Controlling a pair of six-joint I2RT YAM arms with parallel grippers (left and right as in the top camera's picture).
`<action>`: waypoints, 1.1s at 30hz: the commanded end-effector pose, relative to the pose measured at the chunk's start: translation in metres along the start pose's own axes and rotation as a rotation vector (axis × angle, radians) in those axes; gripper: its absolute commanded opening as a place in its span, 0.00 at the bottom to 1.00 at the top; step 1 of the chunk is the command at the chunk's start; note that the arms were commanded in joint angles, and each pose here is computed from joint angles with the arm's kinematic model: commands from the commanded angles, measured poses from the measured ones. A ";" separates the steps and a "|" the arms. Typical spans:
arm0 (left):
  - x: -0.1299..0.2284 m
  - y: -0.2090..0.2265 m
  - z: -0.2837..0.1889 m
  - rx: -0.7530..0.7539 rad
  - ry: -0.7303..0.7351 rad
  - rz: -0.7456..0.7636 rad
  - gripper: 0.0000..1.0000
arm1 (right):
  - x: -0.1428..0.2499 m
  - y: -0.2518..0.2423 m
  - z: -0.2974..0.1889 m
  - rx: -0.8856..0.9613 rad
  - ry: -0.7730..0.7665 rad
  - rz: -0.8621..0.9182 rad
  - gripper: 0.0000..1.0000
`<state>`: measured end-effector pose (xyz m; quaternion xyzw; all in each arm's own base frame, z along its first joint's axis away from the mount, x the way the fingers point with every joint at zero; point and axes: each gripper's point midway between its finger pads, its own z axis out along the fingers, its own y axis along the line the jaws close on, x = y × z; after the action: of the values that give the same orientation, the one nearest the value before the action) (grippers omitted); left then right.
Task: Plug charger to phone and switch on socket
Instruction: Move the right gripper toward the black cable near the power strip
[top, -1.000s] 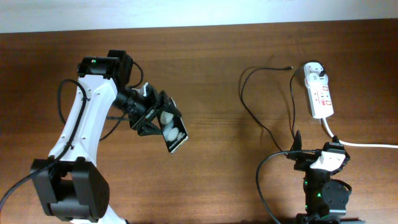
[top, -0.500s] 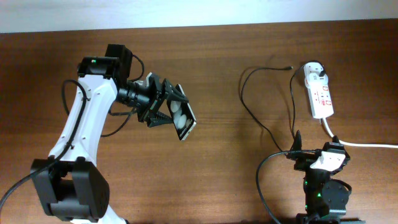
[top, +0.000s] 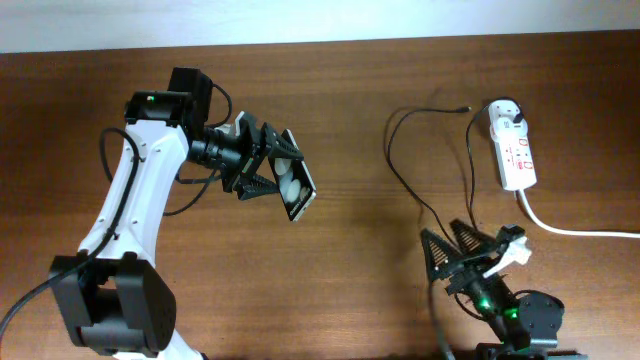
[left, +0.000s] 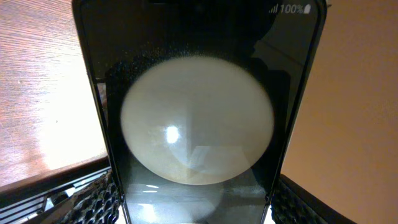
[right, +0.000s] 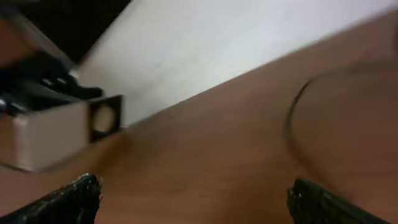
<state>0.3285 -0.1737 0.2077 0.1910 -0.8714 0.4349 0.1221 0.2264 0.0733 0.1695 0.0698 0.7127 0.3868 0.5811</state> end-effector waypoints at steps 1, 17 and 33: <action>0.004 -0.015 -0.007 0.050 0.004 0.027 0.56 | 0.007 0.010 -0.001 -0.057 0.050 0.312 0.99; -0.001 -0.019 -0.007 0.061 -0.013 0.056 0.56 | -0.117 0.078 0.011 0.173 0.212 -0.039 0.99; -0.029 -0.043 -0.011 0.145 -0.099 -0.059 0.55 | 0.001 0.166 0.150 0.026 0.585 -0.228 0.91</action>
<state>0.3724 -0.1790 0.2191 0.2409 -0.8487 0.4651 0.0726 0.2869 0.2555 0.2661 -0.1315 0.8537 0.3790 0.3319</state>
